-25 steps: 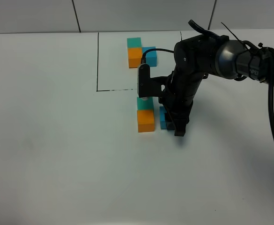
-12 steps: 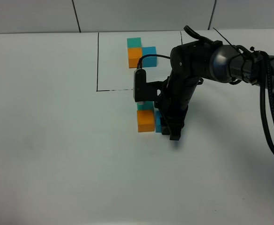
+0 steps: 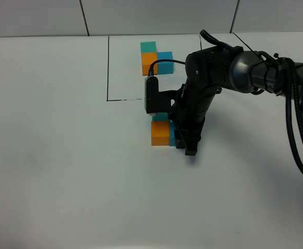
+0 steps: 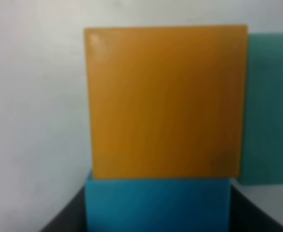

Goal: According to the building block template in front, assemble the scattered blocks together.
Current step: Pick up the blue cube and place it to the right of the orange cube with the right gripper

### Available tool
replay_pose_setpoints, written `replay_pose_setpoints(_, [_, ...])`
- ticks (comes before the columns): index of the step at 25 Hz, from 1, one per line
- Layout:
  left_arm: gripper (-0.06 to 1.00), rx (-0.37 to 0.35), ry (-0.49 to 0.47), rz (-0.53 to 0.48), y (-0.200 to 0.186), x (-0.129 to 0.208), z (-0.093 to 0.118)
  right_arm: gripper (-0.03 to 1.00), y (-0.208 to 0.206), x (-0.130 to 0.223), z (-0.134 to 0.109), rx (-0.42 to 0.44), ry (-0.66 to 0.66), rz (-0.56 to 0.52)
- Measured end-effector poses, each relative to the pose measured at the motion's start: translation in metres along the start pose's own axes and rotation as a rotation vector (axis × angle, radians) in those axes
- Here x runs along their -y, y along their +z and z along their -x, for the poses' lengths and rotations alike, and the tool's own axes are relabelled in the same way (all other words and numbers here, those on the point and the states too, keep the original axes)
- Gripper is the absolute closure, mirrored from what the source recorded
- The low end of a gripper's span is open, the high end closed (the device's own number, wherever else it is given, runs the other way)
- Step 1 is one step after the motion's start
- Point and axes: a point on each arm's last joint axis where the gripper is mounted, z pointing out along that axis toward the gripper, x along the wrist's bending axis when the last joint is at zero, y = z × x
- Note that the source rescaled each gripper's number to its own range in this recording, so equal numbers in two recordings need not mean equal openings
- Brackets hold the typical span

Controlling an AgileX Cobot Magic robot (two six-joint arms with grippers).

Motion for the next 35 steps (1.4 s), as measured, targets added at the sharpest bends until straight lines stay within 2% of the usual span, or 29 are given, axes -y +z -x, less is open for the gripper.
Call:
replay_pose_setpoints(33, [0.26,0.0,0.0,0.0,0.0,0.0,0.0,0.95,0.0,-0.0007,-0.0004,-0.003,0.009,0.005])
replay_pose_setpoints(35, [0.26,0.0,0.0,0.0,0.0,0.0,0.0,0.91,0.0,-0.0008,-0.0003,-0.001,0.013,0.005])
